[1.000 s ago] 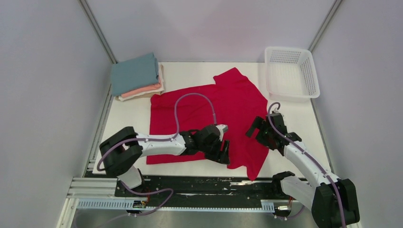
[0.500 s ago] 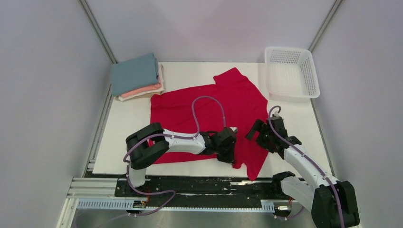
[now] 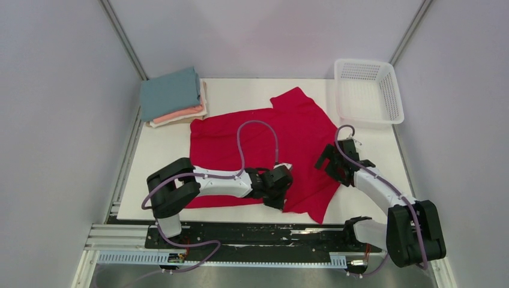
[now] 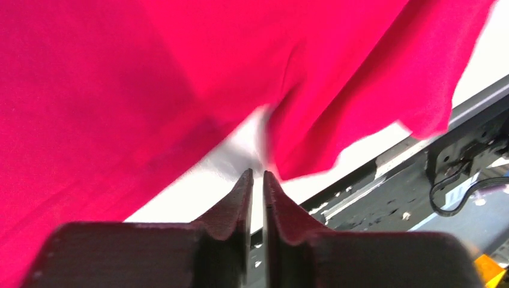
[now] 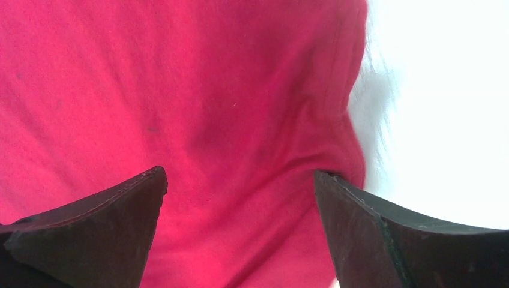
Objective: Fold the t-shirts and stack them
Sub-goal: Flatten out the tshirt
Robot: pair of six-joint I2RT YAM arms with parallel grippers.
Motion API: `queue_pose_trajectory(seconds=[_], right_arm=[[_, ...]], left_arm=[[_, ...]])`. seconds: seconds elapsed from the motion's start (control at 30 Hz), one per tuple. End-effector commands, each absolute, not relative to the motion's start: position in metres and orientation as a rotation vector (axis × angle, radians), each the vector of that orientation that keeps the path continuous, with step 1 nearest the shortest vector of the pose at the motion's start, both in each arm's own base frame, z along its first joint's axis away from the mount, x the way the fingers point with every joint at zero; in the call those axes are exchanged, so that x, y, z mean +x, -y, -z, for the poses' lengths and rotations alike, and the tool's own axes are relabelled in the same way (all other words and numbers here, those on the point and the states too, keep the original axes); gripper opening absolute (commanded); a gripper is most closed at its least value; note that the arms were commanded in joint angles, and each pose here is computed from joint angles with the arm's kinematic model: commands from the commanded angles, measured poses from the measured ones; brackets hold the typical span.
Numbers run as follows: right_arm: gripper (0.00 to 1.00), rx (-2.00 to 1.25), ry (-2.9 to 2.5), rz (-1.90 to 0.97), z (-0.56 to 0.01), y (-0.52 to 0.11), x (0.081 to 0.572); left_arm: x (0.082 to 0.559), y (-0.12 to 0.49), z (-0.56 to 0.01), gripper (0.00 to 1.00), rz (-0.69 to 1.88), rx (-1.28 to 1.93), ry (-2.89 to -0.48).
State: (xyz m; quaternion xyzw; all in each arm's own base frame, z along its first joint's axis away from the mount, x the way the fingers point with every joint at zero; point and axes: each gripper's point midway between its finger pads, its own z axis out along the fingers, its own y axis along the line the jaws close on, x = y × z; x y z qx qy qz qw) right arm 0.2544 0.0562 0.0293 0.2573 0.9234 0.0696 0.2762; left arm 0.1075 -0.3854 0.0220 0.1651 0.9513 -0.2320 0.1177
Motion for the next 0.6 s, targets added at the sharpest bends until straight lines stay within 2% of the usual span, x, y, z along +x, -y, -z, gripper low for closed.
queue_pose_trajectory(seconds=[0.0,0.03,0.07,0.13,0.23,0.27,0.33,0.43,0.57], right_arm=[[1.0,0.657,-2.448,-0.123,-0.035,-0.045,0.263],[1.0,0.639,-2.438,-0.147,-0.041,-0.048,0.265],[1.0,0.618,-2.43,-0.178,-0.048,-0.051,0.266],[1.0,0.581,-2.41,-0.237,-0.064,-0.058,0.267],[1.0,0.559,-2.43,-0.245,-0.084,-0.058,0.252],[1.0,0.552,-2.437,-0.242,-0.089,-0.059,0.246],[1.0,0.517,-2.431,-0.255,-0.101,-0.063,0.233],[1.0,0.457,-2.44,-0.289,-0.109,-0.074,0.213],[1.0,0.334,-2.486,-0.353,-0.106,-0.103,0.191]], left_arm=[[0.095,0.367,-0.023,0.45,0.624,0.623,-2.799],[0.096,0.373,-0.027,0.52,0.668,0.631,-2.778],[0.094,0.375,-0.03,0.65,0.694,0.647,-2.769],[0.097,0.379,-0.041,0.77,0.734,0.655,-2.728],[0.101,0.375,-0.068,0.86,0.771,0.658,-2.647],[0.105,0.372,-0.073,0.93,0.762,0.646,-2.623],[0.111,0.355,-0.086,0.99,0.72,0.584,-2.581],[0.117,0.298,-0.088,1.0,0.556,0.421,-2.582],[0.117,0.205,-0.07,1.0,0.319,-0.061,-2.642]])
